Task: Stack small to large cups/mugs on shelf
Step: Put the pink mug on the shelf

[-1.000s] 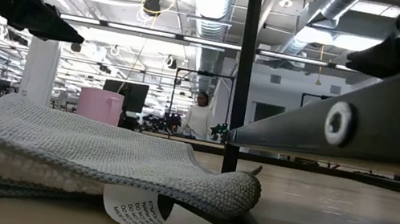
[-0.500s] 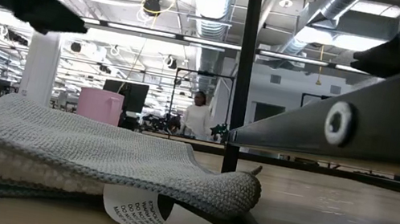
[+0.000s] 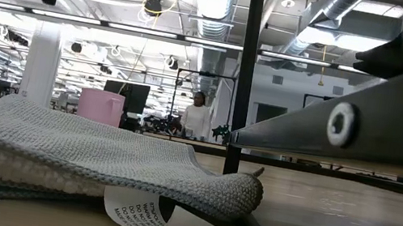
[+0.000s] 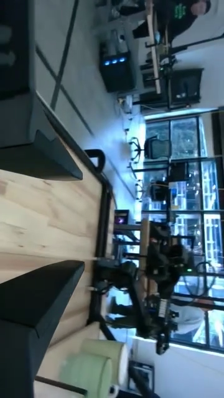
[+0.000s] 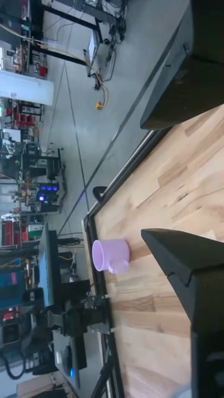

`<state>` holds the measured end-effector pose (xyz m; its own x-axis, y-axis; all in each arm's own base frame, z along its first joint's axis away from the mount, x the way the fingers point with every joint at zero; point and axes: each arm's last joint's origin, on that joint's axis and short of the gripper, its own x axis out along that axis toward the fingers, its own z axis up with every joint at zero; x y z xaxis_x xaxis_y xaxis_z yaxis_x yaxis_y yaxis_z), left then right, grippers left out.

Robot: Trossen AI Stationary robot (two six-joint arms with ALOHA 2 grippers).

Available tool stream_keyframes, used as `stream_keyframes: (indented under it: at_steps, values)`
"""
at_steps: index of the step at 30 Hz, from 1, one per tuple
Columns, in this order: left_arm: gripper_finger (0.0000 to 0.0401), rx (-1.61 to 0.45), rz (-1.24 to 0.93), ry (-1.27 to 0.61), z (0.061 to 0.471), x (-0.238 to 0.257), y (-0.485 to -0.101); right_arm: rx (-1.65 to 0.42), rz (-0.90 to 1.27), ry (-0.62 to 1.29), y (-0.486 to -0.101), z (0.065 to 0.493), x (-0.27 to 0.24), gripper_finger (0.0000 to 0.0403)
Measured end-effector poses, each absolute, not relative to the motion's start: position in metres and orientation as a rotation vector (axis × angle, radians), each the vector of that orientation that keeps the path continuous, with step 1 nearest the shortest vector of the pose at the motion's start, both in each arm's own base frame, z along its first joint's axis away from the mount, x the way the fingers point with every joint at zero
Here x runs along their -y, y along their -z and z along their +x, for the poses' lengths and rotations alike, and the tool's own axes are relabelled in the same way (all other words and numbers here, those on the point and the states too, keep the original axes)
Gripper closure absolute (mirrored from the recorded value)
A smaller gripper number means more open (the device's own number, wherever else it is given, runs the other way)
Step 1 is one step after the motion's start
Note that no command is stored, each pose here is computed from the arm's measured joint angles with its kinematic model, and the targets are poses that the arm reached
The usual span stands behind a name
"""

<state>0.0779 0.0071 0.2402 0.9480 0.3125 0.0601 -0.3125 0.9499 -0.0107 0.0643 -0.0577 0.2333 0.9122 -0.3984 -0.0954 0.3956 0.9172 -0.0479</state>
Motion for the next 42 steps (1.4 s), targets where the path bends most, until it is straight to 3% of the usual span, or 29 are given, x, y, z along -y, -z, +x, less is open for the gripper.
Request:
stream_keyframes:
  at_steps: [12,17,26,34,42]
  values:
    - [0.0188,-0.001,0.068,-0.322,0.083,-0.007,-0.281,-0.105,-0.034,0.409,-0.233,0.064,0.058,0.0106]
    - [0.0188,-0.036,0.071,-0.421,0.092,-0.012,-0.302,-0.105,-0.035,0.409,-0.233,0.064,0.058,0.0106]
    - [0.0188,-0.275,0.052,-0.653,0.112,-0.036,-0.324,-0.105,-0.036,0.409,-0.234,0.064,0.058,0.0106]
    - [0.0188,-0.420,0.070,-0.587,0.137,-0.064,-0.321,-0.123,-0.022,0.408,-0.231,0.064,0.057,0.0106]
    - [0.0188,-0.586,-0.149,-0.582,0.144,-0.105,-0.302,-0.147,-0.003,0.409,-0.229,0.064,0.057,0.0106]
